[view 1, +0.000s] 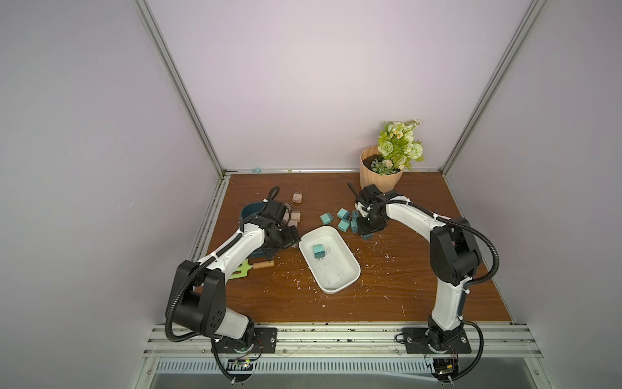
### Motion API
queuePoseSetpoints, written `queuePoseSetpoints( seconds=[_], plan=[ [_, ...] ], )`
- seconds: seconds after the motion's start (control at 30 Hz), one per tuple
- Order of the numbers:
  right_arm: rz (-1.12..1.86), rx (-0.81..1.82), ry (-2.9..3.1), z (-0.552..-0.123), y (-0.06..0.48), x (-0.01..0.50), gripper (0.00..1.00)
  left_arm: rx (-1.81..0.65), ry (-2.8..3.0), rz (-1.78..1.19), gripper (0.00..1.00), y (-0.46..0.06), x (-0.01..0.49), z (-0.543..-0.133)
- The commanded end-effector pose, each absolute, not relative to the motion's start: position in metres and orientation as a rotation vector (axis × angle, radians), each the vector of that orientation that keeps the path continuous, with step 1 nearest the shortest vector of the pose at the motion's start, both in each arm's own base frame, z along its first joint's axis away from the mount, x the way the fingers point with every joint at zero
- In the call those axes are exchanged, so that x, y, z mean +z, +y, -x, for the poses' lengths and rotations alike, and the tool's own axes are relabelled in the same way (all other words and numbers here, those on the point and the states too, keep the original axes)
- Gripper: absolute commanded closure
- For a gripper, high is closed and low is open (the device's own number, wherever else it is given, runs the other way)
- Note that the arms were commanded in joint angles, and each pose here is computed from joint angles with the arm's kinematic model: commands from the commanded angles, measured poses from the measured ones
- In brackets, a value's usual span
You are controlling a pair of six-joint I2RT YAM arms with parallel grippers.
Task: Place the plugs by color into the storage box
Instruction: Pick up the plug from the center of the board, then place the plug in the storage box.
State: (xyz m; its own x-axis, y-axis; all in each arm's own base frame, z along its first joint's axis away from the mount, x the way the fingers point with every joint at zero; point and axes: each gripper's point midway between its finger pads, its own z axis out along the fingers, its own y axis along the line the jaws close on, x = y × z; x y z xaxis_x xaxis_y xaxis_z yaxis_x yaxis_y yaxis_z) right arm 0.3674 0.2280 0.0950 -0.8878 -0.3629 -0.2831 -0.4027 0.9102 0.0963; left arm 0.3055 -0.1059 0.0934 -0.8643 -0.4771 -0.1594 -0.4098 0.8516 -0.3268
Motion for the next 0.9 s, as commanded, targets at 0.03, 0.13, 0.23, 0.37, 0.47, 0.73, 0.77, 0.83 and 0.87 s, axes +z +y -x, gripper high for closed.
queuePoseSetpoints(
  seconds=[0.03, 0.13, 0.23, 0.37, 0.47, 0.73, 0.77, 0.83, 0.87],
  plan=[
    [0.725, 0.368, 2.728, -0.323, 0.29, 0.148, 0.6, -0.375, 2.753, 0.687, 0.03, -0.081, 0.11, -0.312],
    [0.758, 0.405, 2.727, -0.307, 0.316, 0.144, 0.6, -0.372, 2.744, 0.702, 0.03, -0.077, 0.111, -0.31],
    [0.78, 0.433, 2.735, -0.298, 0.336, 0.132, 0.6, -0.373, 2.748, 0.718, 0.03, -0.076, 0.107, -0.303],
    [0.828, 0.418, 2.758, -0.289, 0.355, 0.109, 0.6, -0.376, 2.744, 0.729, 0.03, -0.074, 0.106, -0.293],
    [0.835, 0.377, 2.786, -0.289, 0.356, 0.087, 0.6, -0.39, 2.741, 0.737, 0.03, -0.074, 0.106, -0.287],
    [0.812, 0.256, 2.827, -0.296, 0.347, 0.053, 0.6, -0.418, 2.737, 0.762, 0.03, -0.074, 0.104, -0.271],
    [0.806, 0.244, 2.833, -0.297, 0.347, 0.049, 0.6, -0.421, 2.736, 0.759, 0.03, -0.074, 0.104, -0.27],
    [0.8, 0.235, 2.836, -0.299, 0.349, 0.045, 0.6, -0.428, 2.74, 0.757, 0.03, -0.075, 0.103, -0.268],
    [0.802, 0.244, 2.835, -0.3, 0.351, 0.044, 0.59, -0.43, 2.74, 0.756, 0.03, -0.075, 0.103, -0.268]
  ],
)
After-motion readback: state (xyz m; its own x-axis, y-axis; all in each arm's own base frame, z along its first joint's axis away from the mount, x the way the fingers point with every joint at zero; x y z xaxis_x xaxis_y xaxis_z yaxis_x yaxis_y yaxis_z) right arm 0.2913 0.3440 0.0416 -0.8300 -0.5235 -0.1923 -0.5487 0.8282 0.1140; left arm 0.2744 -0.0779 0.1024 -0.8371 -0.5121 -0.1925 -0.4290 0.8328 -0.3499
